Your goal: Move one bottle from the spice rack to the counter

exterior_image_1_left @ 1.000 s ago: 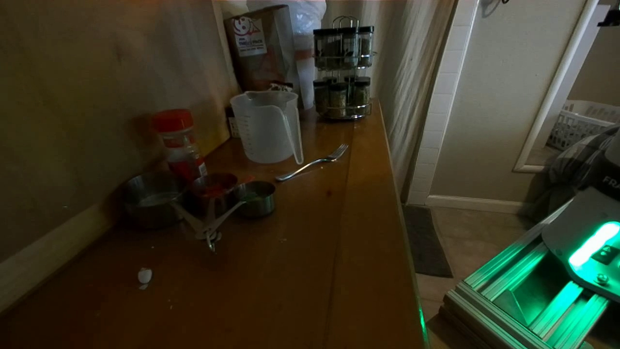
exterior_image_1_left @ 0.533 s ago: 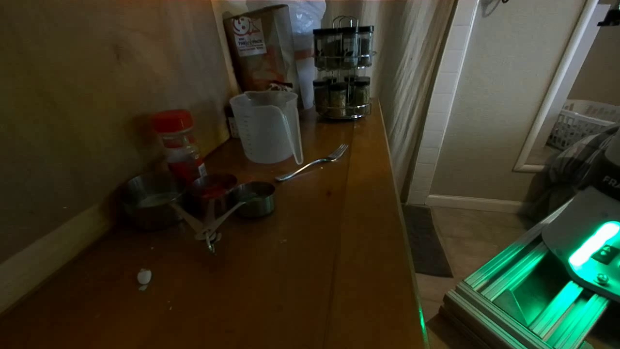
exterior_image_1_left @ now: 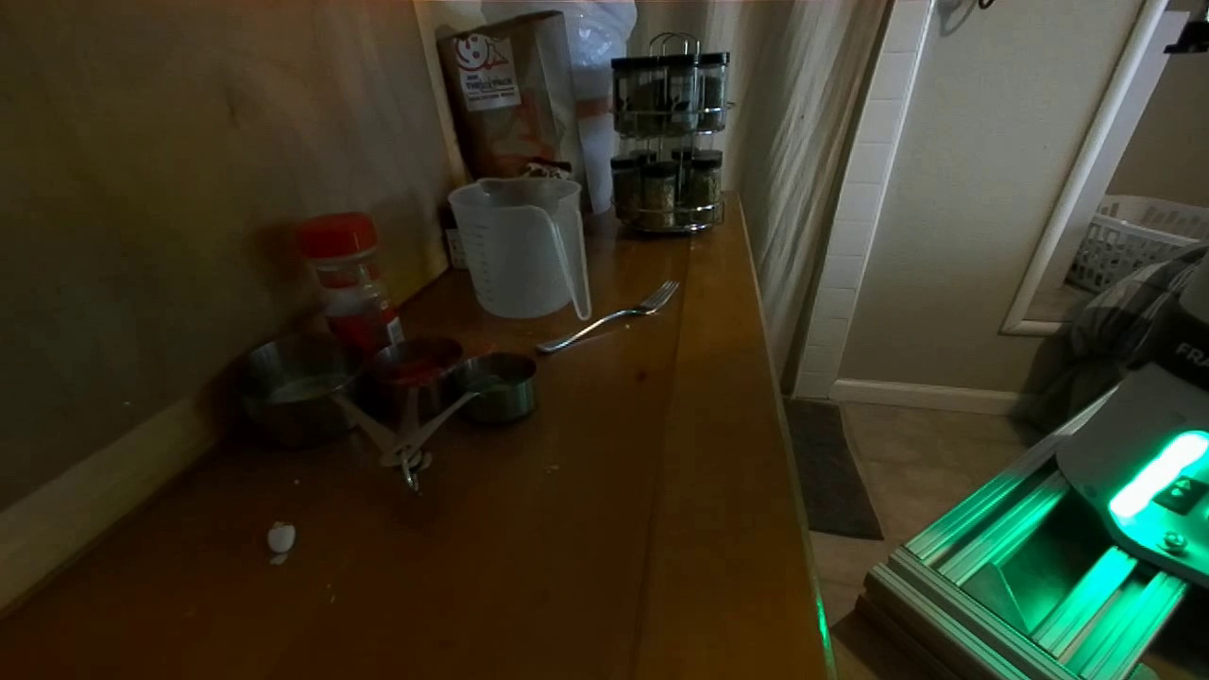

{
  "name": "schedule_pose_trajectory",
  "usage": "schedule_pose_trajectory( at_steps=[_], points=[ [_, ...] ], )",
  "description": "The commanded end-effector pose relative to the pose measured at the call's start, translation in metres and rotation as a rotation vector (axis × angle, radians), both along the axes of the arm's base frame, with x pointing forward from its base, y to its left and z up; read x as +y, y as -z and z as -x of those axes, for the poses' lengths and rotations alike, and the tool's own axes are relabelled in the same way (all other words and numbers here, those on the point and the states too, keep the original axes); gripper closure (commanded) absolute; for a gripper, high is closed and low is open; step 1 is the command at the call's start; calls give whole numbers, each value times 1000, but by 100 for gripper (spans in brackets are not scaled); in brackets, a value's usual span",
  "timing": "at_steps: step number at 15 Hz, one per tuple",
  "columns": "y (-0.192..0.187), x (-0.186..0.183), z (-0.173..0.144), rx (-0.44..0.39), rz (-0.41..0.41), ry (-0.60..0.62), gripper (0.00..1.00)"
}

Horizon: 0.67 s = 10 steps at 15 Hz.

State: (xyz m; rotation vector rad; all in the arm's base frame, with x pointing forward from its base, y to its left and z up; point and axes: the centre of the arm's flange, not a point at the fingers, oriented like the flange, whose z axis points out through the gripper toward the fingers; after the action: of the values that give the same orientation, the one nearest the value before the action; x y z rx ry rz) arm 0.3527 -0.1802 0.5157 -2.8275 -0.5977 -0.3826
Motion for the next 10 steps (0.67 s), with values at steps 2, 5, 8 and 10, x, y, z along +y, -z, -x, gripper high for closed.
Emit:
schedule_pose_trajectory(
  at_steps=[2, 5, 8, 10],
  points=[
    [41, -28, -53, 109, 49, 8, 0],
    [48, -17, -71, 123, 83, -19, 0],
    [55, -5, -65, 138, 87, -22, 0],
    [55, -1, -71, 142, 97, -33, 0]
  ],
)
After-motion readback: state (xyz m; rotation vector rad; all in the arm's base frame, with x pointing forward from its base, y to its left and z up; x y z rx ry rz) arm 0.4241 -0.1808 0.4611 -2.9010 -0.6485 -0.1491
